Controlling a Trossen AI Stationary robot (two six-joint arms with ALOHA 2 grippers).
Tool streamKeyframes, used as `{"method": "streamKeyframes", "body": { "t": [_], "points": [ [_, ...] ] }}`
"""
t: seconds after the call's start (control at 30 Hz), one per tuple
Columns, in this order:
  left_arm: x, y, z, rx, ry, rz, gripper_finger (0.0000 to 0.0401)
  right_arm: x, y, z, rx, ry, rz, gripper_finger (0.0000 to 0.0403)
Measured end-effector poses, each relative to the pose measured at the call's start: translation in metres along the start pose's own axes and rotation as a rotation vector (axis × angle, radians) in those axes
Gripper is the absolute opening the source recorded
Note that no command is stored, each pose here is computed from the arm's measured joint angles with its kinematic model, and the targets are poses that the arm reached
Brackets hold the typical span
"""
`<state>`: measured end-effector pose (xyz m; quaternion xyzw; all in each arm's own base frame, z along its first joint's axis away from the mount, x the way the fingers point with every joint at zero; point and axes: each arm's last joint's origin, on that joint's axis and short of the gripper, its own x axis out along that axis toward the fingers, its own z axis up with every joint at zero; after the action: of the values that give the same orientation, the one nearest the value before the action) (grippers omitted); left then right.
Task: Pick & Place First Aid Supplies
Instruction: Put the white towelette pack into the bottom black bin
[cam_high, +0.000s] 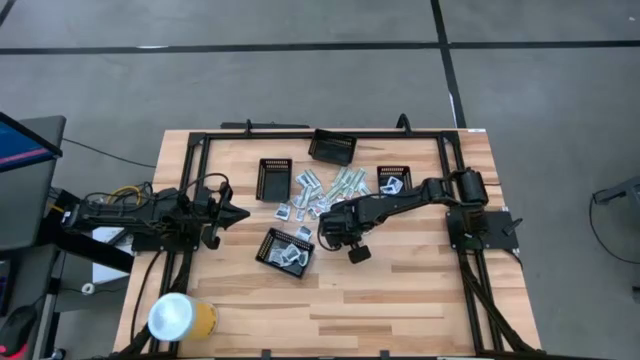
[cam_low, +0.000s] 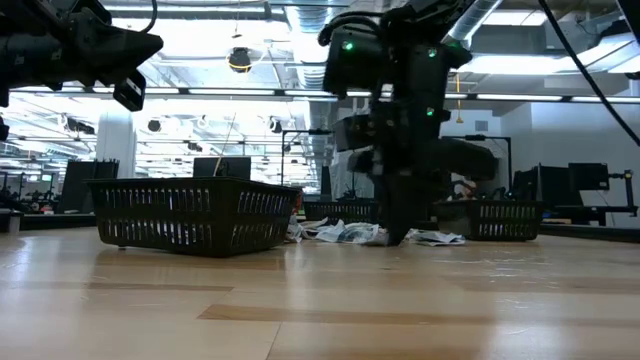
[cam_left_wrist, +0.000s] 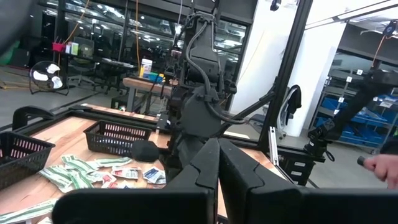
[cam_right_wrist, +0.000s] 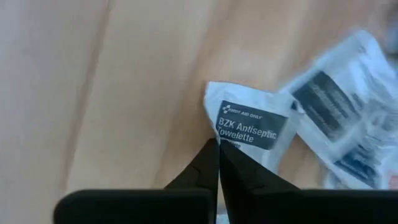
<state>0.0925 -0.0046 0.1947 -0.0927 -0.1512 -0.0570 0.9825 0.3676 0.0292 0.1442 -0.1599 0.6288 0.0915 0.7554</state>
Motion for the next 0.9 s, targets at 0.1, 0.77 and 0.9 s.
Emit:
{"method": "streamKeyframes", "body": {
  "t": [0.1,0.77,0.9],
  "points": [
    [0.000,0.000,0.000,0.000,0.000,0.000,0.0008,-0.031,-0.010,0.003,0.028,-0.087,-0.077,0.0001],
    [0.000,0.000,0.001,0.000,-0.007,-0.001,0.0008,-0.103,-0.013,0.051,-0.082,-0.855,-0.044,0.0001],
    [0.000,0.000,0.001,0.000,-0.008,-0.002,0.0008,-0.087,-0.015,0.063,-0.134,-0.951,0.070,0.0001]
  ]
}}
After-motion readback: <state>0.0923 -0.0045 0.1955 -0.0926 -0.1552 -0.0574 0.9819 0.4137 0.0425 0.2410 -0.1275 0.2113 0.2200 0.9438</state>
